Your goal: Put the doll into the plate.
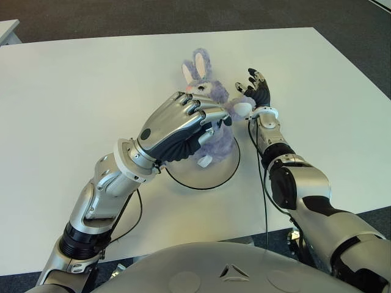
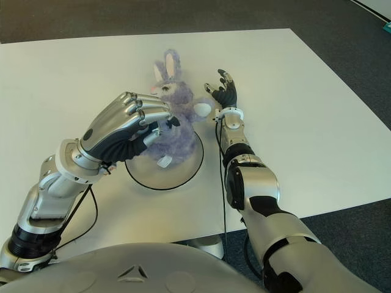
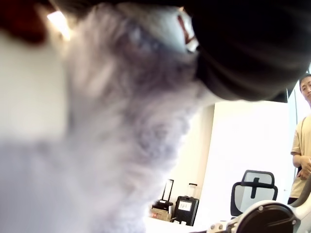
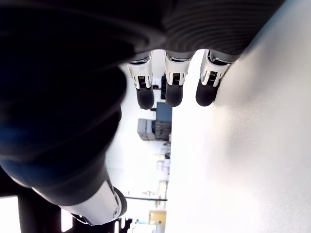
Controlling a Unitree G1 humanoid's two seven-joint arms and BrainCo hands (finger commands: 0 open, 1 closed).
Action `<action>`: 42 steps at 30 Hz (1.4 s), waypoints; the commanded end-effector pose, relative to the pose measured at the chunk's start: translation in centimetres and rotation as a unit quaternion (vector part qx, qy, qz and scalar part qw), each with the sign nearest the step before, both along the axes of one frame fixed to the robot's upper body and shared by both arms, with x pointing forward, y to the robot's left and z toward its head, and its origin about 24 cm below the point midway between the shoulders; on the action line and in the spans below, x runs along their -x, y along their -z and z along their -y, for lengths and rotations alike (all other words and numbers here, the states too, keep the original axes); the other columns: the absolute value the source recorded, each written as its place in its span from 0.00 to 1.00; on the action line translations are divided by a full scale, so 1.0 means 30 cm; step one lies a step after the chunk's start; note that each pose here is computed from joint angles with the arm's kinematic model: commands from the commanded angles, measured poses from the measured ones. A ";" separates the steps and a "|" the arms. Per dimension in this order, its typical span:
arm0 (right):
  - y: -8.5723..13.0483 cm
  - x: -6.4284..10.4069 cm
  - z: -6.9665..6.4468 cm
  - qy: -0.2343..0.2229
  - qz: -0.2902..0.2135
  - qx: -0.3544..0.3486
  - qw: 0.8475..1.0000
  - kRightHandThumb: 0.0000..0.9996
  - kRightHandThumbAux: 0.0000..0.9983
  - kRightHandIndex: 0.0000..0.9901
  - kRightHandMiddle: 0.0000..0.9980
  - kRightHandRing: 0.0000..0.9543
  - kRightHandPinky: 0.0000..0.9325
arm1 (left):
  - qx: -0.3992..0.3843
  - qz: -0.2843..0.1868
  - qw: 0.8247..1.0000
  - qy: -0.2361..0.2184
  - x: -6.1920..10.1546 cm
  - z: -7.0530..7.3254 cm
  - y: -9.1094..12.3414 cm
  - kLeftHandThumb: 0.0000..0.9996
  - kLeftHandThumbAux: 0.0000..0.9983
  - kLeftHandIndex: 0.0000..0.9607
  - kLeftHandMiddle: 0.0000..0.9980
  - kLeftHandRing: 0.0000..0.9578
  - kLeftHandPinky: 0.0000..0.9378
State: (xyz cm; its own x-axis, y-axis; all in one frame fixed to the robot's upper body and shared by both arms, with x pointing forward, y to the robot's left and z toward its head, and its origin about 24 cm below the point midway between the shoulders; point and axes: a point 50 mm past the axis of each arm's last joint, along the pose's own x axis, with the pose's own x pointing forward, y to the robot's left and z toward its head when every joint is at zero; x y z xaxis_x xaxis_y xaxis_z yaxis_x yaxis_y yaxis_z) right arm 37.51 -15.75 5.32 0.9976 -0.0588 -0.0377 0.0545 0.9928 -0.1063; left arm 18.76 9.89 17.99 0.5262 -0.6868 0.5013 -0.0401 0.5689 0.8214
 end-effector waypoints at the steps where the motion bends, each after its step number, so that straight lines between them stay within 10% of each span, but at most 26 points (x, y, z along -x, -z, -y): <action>1: 0.184 0.095 -0.008 0.003 -0.119 -0.017 0.993 0.38 0.87 0.13 0.06 0.03 0.06 | -0.004 -0.001 1.000 0.005 0.012 0.002 0.005 0.85 0.67 0.40 0.53 0.79 0.83; 42: 0.185 0.096 -0.010 0.001 -0.117 -0.017 0.993 0.42 0.85 0.12 0.05 0.02 0.06 | 0.024 0.046 0.999 -0.010 0.012 -0.004 0.001 0.85 0.67 0.41 0.54 0.81 0.85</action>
